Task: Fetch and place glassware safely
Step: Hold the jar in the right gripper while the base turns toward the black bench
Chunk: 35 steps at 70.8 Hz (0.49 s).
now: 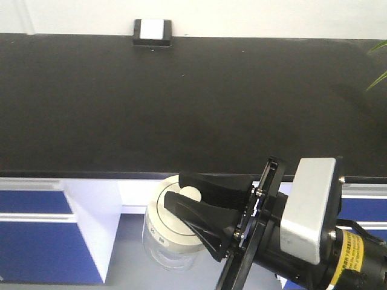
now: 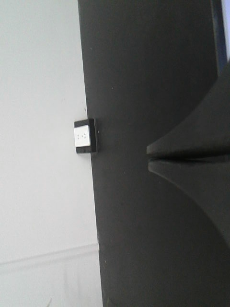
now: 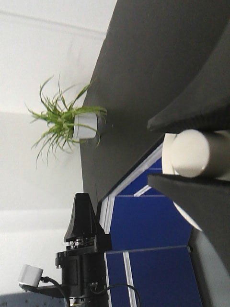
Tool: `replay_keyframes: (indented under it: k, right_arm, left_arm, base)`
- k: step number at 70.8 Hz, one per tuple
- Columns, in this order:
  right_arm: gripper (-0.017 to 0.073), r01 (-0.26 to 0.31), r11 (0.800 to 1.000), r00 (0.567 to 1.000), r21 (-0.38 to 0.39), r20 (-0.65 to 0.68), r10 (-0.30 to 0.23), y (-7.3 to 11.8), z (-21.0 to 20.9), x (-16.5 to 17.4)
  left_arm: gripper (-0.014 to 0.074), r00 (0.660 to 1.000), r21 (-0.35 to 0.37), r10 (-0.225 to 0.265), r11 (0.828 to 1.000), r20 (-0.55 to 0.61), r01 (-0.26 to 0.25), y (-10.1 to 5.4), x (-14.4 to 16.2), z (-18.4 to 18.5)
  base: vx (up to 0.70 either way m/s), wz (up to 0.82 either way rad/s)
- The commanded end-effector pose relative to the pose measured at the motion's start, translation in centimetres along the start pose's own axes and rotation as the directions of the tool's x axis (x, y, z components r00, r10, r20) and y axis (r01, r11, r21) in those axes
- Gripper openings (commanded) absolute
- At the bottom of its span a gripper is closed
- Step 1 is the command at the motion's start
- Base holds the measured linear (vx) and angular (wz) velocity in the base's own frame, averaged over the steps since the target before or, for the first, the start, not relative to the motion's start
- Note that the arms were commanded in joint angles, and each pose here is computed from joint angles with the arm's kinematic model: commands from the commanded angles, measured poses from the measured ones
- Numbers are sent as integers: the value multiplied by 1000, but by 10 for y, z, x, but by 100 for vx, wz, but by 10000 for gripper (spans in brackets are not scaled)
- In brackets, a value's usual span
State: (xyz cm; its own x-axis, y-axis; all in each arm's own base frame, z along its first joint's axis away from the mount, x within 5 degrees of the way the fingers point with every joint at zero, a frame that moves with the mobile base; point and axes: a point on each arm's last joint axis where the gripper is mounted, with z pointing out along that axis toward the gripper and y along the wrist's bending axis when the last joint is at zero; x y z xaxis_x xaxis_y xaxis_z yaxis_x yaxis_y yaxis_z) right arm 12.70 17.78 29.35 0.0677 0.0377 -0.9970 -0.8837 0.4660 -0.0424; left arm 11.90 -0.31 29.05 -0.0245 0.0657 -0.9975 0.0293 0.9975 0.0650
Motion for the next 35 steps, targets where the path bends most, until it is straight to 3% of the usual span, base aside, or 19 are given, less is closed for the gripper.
replay_keyframes:
  k: [1,35]
  right_arm:
    - [-3,3,1000,988,-20,152,0,1,-1,-24]
    - [-3,3,1000,988,-20,152,0,1,-1,-24]
  left_arm:
    - [-7,995,7,-11,1000,99,10,0,-16,-1]
    - [-7,995,7,-11,1000,99,10,0,-16,-1]
  base:
    - [17,-32]
    - [17,-13]
